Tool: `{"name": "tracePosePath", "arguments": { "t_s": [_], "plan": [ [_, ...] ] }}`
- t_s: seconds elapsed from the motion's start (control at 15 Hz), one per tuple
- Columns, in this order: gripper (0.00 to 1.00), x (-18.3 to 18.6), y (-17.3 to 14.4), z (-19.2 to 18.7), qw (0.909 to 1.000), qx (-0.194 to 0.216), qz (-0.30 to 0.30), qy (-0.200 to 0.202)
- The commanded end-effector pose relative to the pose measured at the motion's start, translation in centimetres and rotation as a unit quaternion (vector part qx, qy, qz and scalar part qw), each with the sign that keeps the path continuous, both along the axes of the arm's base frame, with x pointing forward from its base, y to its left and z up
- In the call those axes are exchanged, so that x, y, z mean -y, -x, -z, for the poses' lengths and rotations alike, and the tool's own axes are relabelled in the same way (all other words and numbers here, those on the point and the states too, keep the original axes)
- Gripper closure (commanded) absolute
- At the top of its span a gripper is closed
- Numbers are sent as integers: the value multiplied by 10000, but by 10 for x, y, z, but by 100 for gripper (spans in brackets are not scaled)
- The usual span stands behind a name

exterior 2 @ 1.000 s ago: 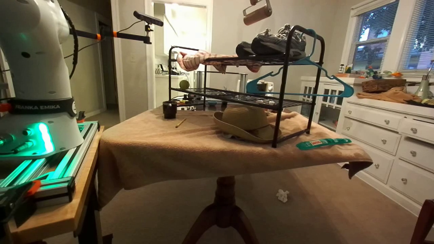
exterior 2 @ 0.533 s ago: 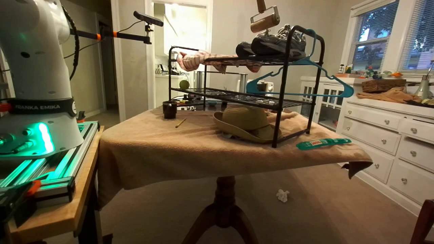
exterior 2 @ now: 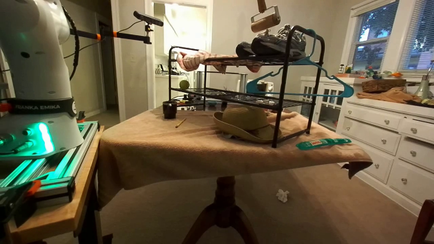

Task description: Use the wooden roller to roll over the sneakers.

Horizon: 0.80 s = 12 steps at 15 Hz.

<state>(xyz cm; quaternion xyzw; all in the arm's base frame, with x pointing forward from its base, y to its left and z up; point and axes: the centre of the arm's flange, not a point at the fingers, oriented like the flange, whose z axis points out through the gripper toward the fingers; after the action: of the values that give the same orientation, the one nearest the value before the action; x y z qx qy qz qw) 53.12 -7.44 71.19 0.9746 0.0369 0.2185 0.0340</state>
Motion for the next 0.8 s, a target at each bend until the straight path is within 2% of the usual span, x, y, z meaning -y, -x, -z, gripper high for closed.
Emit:
{"name": "tracePosePath", "arguments": {
  "t_s": [0.0,0.73],
  "plan": [
    [65,2,-5,3,10000,-56,41,44],
    [65,15,-21,7,9997,-189,102,74]
  ]
}}
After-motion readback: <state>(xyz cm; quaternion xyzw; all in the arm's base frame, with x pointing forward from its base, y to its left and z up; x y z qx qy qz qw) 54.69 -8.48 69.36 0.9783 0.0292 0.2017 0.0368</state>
